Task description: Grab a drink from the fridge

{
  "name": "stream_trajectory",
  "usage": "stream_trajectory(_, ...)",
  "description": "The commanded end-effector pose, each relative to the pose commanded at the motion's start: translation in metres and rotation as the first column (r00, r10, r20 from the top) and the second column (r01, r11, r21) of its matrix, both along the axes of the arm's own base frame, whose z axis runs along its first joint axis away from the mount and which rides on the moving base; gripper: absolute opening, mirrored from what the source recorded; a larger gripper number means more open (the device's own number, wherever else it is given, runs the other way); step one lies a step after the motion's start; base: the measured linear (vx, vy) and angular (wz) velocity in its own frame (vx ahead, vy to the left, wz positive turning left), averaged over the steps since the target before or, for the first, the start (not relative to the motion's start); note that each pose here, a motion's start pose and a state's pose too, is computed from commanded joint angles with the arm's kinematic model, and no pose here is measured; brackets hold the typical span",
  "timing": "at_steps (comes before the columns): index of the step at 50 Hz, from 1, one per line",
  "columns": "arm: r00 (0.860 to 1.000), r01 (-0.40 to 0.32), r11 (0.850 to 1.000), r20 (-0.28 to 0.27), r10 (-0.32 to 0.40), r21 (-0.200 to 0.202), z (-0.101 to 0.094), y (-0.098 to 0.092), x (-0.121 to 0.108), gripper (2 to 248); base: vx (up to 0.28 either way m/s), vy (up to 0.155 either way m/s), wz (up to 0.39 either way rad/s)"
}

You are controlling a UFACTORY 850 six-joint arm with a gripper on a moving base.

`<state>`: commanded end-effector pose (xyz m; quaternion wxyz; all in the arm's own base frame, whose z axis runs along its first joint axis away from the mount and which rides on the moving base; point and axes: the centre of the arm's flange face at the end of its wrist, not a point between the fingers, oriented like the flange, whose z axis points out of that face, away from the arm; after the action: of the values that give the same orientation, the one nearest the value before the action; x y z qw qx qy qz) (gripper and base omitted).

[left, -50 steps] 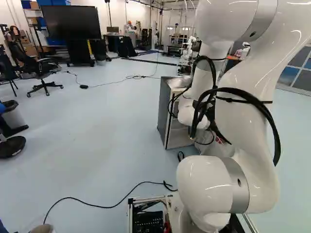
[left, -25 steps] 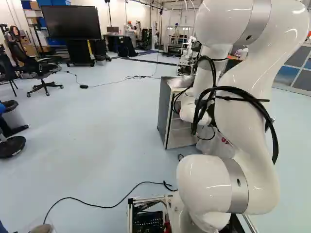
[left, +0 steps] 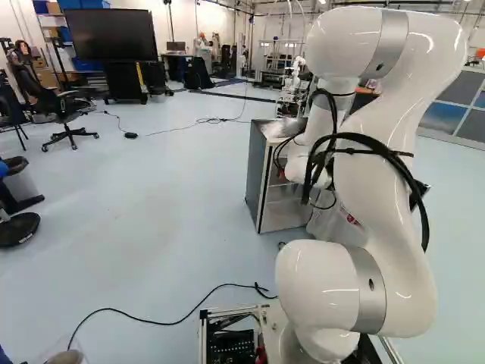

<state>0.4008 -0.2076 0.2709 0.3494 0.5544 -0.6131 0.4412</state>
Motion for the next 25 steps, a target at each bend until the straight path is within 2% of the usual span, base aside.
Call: stream_trajectory(25, 0.998, 0.037, 0.999, 0.058, -0.036, -0.018, 0.0, -0.031, 0.04, 247, 0.0, 0.0, 0.0)
